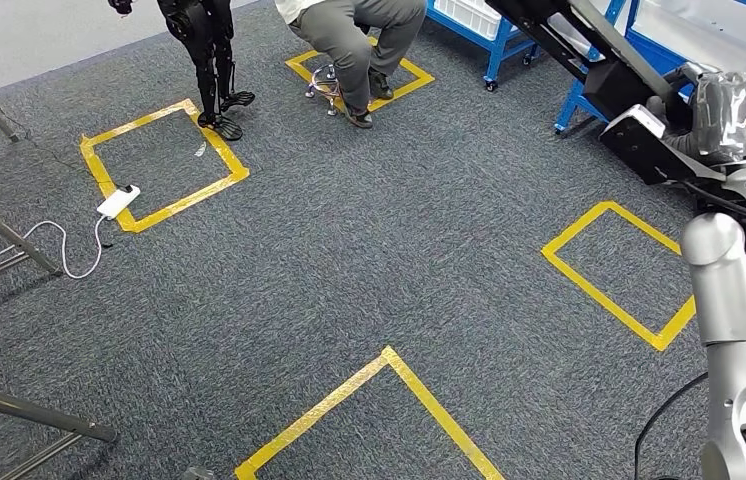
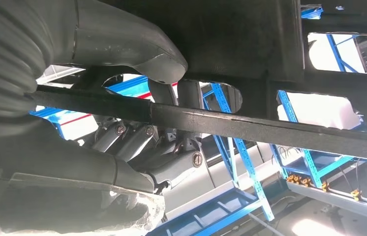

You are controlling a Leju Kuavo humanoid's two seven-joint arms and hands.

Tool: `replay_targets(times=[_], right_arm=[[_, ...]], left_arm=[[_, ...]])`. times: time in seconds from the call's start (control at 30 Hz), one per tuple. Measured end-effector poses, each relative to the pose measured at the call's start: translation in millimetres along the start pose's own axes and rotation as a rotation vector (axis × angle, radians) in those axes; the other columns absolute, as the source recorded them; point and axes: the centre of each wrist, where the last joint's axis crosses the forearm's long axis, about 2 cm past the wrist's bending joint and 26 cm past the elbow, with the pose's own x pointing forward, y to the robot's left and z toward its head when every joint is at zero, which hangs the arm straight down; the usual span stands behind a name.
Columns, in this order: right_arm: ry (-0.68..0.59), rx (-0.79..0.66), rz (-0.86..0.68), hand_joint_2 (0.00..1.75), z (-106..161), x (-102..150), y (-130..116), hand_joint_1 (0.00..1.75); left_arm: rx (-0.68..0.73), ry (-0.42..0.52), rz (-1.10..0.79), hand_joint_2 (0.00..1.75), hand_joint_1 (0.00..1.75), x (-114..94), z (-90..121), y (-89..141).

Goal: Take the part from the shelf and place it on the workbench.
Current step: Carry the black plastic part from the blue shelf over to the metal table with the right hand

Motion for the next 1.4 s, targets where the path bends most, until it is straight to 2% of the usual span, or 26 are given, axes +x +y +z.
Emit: replay_targets(times=[0.67,1.4], right_arm=[[0.032,0.007,0.018,1.75,26,-22,2,1.75],[0.018,0.003,0.008,1.75,24,-15,3,1.75]], left_arm=[[-0.021,-0.016,-0.012,1.75,0.00,6,-3,-1],[-0.008,-0.027,-0.016,1.75,0.00,6,-5,5]])
